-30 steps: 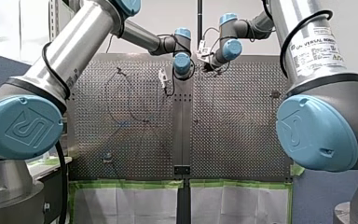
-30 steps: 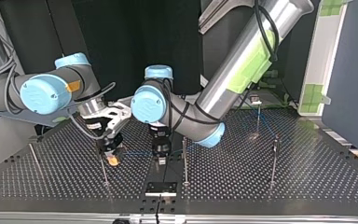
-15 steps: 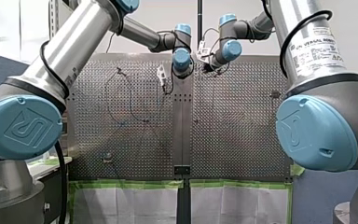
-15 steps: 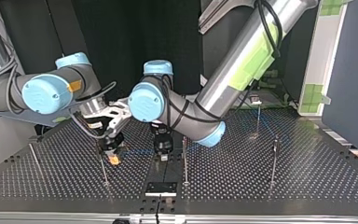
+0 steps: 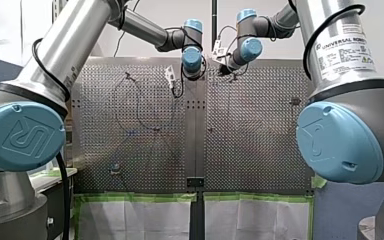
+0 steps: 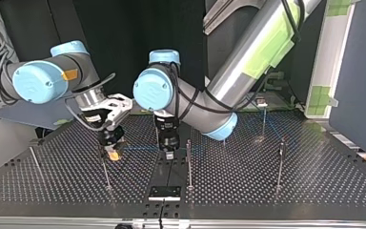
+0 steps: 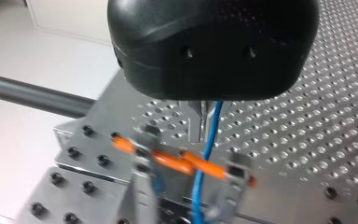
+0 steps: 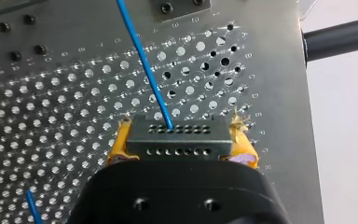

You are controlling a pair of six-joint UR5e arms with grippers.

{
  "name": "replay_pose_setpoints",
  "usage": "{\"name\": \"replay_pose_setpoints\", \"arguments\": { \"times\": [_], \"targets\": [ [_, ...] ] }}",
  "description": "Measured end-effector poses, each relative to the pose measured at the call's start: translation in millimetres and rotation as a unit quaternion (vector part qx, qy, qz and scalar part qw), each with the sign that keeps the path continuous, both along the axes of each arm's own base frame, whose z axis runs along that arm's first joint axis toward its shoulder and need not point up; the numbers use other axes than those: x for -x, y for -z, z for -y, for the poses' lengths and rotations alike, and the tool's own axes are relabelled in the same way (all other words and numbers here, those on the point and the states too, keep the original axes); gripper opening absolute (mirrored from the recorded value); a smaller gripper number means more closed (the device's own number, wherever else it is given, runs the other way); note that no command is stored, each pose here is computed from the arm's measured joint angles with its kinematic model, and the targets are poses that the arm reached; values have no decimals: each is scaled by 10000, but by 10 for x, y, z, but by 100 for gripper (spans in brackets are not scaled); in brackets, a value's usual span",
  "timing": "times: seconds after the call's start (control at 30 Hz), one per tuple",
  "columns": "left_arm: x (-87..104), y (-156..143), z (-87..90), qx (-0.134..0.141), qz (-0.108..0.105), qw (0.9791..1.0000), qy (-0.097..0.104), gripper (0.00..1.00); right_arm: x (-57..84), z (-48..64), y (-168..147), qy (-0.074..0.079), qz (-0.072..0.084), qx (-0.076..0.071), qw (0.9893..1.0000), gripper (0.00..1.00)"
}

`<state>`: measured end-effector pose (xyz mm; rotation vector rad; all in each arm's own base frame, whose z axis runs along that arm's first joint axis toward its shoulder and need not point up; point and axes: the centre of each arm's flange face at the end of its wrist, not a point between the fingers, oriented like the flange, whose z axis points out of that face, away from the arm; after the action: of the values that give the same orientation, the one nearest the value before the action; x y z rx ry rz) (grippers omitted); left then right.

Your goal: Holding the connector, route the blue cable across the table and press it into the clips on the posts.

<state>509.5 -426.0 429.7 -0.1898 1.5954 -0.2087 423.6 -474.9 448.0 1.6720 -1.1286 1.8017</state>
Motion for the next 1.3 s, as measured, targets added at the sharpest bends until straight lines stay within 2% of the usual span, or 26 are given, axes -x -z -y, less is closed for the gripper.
{"name": "replay_pose_setpoints", "arguments": {
  "times": [0.3,0.63,0.87,1.07,1.3],
  "targets": [
    [351,-160,-69,7,84,9999,82,0,78,-228,29,-35,-51,-79,9999,0],
    [759,-232,-91,-101,106,9997,181,0,197,-441,-125,-27,16,-18,10000,0],
    [977,-33,2,-263,-12,9989,400,0,225,-505,-7,-31,-60,-116,9999,0],
    [1067,163,76,-276,-36,9976,634,0,236,-530,69,-26,-104,-181,9998,0],
    [1110,406,63,-237,-43,9975,667,0,276,-531,217,33,-162,-283,9995,0]
  ]
}}
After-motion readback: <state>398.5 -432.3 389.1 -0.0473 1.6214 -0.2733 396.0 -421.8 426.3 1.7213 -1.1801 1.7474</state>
